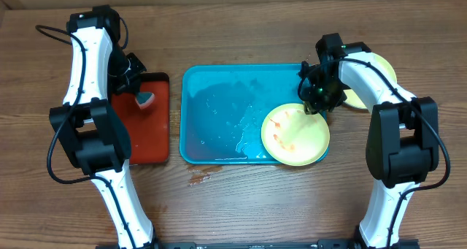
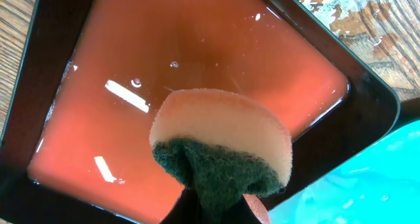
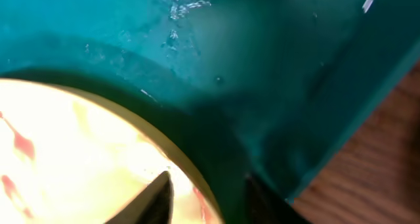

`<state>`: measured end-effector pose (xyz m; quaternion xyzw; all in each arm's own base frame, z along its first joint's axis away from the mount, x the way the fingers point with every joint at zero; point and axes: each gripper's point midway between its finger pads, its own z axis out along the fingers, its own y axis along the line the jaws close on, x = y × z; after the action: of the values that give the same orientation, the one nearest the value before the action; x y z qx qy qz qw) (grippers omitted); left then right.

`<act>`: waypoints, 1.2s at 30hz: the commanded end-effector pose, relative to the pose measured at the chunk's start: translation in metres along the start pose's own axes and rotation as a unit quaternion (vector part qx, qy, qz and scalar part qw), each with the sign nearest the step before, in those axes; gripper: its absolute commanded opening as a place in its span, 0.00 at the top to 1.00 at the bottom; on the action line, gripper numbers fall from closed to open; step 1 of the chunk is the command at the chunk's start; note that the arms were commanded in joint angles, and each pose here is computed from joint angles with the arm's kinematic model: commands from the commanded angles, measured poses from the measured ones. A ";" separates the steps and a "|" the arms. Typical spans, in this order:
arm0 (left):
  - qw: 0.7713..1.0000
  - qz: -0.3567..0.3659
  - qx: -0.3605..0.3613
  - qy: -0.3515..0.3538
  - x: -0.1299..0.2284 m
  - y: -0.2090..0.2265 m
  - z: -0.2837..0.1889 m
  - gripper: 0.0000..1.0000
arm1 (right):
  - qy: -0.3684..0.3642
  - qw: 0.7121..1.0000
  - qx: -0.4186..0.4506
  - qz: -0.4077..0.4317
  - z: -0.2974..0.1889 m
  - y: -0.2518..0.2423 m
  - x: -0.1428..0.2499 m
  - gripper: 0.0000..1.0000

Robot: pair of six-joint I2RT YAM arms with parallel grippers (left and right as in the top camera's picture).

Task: Clean dirty plates on tray and stack at the side
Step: 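Grip the second yellow plate rim with right gripper and drag it to tray center, then dip and rub the sponge in the red tray water with left gripper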

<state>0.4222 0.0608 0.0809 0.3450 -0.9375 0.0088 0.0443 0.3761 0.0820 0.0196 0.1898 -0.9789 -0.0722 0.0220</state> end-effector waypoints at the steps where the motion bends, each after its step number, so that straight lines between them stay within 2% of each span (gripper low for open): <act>1: 1.000 0.014 0.006 0.001 0.003 -0.004 -0.002 0.96 | -0.006 1.000 0.000 -0.001 -0.008 0.004 0.001 0.83; 3: 1.000 0.014 0.006 0.001 0.003 -0.004 -0.002 0.96 | -0.012 1.000 -0.006 0.026 -0.008 0.006 -0.002 0.95; 8: 1.000 0.014 0.006 0.001 0.003 -0.004 -0.002 0.96 | -0.051 0.994 -0.076 0.054 -0.010 0.034 -0.023 0.96; 12: 1.000 0.014 0.006 0.001 0.003 -0.004 -0.002 0.96 | -0.096 0.989 -0.079 0.075 -0.010 0.050 -0.050 0.96; 15: 1.000 0.018 0.007 0.002 0.003 -0.005 -0.002 0.96 | -0.114 0.989 -0.078 0.061 -0.010 0.064 -0.061 0.85; 17: 1.000 0.019 0.009 0.003 0.004 -0.005 -0.002 0.95 | -0.121 0.989 -0.077 0.046 -0.010 0.074 -0.066 0.69; 20: 1.000 0.019 0.009 0.003 0.004 -0.005 -0.002 0.96 | -0.122 0.991 -0.042 0.045 -0.006 0.074 -0.068 0.69; 22: 1.000 0.019 0.009 0.003 0.004 -0.005 -0.002 0.96 | -0.116 0.991 0.007 0.064 -0.005 0.062 -0.064 0.63; 25: 1.000 0.019 0.009 0.003 0.004 -0.005 -0.002 0.96 | -0.102 0.990 0.050 0.087 -0.004 0.048 -0.056 0.62; 27: 1.000 0.019 0.009 0.002 0.003 -0.005 -0.002 0.96 | -0.095 0.989 0.048 0.104 -0.003 0.047 -0.052 0.57; 29: 1.000 0.019 0.010 0.001 0.003 -0.006 -0.002 0.96 | -0.083 0.986 0.046 0.134 -0.002 0.046 -0.045 0.56; 31: 1.000 0.019 0.010 0.000 0.002 -0.006 -0.002 0.96 | -0.068 0.982 0.036 0.173 -0.001 0.049 -0.038 0.50; 36: 1.000 0.019 0.011 0.000 0.002 -0.006 -0.002 0.96 | -0.044 0.982 -0.048 0.177 0.000 0.082 -0.033 0.51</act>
<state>0.4237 0.0597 0.0808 0.3421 -0.9386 0.0132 0.0423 0.3822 0.1484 0.0181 0.0308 -0.9974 -0.0644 -0.0092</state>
